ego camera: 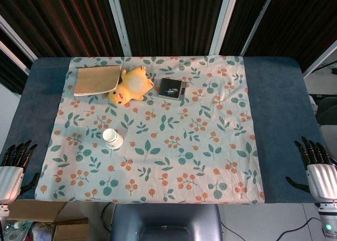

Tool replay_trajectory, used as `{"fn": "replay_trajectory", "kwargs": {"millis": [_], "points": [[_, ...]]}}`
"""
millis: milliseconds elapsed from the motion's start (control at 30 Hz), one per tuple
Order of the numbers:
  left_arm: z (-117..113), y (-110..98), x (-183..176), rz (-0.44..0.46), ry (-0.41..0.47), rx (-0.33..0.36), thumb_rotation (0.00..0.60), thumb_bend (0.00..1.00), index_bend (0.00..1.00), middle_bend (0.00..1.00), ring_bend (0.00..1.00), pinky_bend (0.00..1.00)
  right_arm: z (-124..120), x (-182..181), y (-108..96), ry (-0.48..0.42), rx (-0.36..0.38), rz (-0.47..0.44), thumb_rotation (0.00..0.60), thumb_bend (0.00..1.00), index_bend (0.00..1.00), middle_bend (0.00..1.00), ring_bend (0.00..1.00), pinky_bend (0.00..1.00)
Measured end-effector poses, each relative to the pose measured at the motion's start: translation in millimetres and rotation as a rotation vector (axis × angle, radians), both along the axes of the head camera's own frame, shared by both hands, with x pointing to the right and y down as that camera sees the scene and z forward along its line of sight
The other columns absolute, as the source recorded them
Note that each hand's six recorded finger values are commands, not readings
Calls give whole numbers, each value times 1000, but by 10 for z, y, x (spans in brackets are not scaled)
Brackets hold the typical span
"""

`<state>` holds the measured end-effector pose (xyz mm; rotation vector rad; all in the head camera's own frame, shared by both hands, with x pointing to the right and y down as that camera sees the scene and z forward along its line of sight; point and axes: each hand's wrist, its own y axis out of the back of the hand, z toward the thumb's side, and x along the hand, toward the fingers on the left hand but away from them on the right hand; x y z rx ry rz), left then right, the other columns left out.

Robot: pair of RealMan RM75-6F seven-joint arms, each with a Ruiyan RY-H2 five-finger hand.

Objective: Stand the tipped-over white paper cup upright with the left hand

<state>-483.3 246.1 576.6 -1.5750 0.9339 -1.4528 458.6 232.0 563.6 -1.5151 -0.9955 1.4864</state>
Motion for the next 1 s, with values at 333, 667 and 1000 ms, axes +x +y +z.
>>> {"fn": "replay_trajectory", "kwargs": {"millis": [333, 667, 1000], "points": [[3, 2, 23, 11, 1, -8, 600, 354, 0, 0, 0, 0, -18, -1, 5, -1, 6, 2, 600, 0, 0, 0, 0, 0], [-26, -172, 435, 160, -25, 22, 600, 355, 0, 0, 0, 0, -6, -12, 17, 2, -4, 1, 600, 0, 0, 0, 0, 0], [134, -563, 1426, 481, -291, 78, 600, 359, 0, 0, 0, 0, -98, 10, 22, -11, 16, 11, 600, 0, 0, 0, 0, 0]]}}
